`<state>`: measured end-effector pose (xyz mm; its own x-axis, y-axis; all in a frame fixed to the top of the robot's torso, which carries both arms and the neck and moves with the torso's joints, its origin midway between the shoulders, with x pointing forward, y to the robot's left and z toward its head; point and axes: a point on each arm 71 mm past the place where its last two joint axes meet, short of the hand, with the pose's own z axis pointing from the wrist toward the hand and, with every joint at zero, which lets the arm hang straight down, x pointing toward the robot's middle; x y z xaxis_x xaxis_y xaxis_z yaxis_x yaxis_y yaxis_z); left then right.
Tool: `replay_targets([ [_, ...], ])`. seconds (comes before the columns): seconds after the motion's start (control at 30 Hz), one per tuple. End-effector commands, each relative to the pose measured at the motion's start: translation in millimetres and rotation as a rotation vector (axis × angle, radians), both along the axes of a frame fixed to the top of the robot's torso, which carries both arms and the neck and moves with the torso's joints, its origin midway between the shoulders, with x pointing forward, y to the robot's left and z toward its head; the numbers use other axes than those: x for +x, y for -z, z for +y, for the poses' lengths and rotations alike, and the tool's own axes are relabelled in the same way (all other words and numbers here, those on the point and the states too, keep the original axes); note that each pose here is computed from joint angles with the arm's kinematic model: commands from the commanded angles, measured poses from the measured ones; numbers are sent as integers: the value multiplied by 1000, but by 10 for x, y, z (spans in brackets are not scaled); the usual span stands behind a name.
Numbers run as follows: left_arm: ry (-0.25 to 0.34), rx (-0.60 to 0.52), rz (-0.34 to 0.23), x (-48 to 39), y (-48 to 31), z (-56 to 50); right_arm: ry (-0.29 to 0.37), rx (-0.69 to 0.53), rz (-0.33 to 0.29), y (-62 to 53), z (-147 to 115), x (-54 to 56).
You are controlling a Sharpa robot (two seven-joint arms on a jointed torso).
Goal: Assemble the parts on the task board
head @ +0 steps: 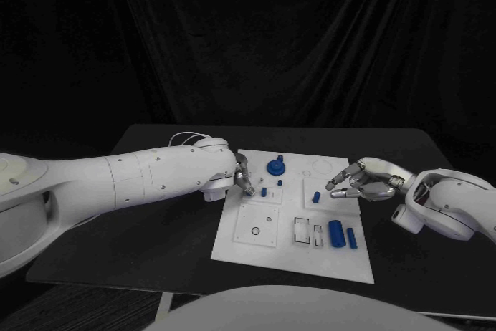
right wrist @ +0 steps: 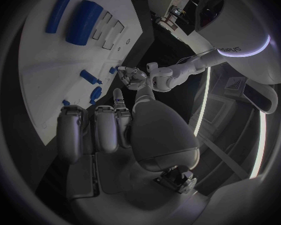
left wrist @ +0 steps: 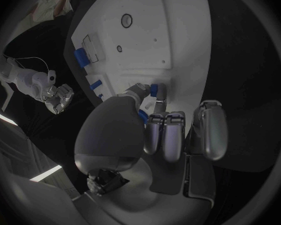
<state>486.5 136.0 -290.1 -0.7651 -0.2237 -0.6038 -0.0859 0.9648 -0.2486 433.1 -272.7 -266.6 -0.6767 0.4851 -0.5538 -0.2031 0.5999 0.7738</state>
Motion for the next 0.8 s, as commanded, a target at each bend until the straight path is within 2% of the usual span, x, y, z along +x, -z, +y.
replay_targets([
  [0.03,28,-25,-2,17,-79,-28,0,-5,13,16,-7,-10],
  [0.1,37,-23,0,27,-111,-22,1,-5,13,15,-8,-11],
  [0.33,91,-12,23,116,-314,-3,2,-4,12,11,-14,-18],
  [0.57,149,-11,144,208,-518,-3,2,-4,13,9,-13,-23],
  [0.67,187,26,202,241,-568,-21,0,-4,14,10,-7,-23],
  [0.8,235,74,268,277,-586,-60,-3,-3,16,11,5,-23],
])
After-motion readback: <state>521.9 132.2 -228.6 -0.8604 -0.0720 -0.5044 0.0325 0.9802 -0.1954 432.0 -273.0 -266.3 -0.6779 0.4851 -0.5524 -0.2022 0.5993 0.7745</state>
